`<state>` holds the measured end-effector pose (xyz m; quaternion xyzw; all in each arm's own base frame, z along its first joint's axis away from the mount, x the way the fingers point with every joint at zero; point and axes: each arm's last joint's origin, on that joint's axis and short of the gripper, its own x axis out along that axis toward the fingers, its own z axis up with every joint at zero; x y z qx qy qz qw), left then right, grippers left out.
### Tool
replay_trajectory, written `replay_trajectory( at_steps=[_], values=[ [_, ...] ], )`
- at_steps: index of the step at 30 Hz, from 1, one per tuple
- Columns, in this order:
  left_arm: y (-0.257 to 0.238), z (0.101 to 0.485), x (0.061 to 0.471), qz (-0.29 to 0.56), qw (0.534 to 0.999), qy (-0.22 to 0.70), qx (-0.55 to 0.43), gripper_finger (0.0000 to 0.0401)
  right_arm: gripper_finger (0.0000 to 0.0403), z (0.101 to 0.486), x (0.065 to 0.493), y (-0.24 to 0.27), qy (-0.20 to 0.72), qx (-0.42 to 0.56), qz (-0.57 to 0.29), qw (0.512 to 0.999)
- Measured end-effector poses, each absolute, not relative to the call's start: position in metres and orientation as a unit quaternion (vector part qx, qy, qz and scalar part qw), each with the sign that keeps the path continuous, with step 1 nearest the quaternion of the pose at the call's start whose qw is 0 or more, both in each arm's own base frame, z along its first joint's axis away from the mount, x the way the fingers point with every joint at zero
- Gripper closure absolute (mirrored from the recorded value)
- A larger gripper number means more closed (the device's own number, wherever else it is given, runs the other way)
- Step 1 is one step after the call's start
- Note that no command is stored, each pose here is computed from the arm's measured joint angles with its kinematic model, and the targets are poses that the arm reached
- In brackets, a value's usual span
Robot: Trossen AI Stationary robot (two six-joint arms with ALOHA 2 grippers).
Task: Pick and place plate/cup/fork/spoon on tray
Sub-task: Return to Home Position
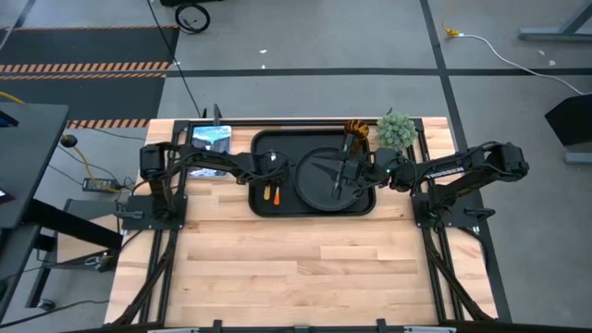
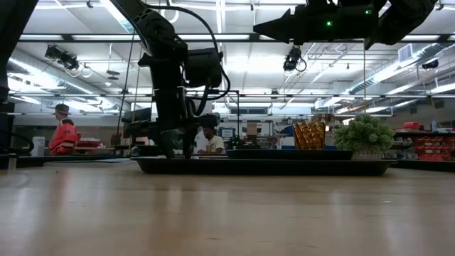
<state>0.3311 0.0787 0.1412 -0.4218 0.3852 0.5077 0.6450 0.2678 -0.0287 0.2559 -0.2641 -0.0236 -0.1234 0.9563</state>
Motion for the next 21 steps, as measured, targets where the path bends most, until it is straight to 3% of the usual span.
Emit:
replay_trajectory(
  at_steps=[9, 21],
  values=[
    [0.065, 0.173, 0.325, 0.493, 0.699, 0.374, -0.359, 0.0235, 0.0314, 0.257, 0.267, -0.032, -0.026, -0.229, -0.130, 0.964],
    [0.026, 0.218, 0.310, 0.437, 0.799, 0.409, -0.047, 0.0236, 0.0314, 0.269, 0.257, -0.044, -0.041, -0.231, -0.185, 0.954]
  ],
)
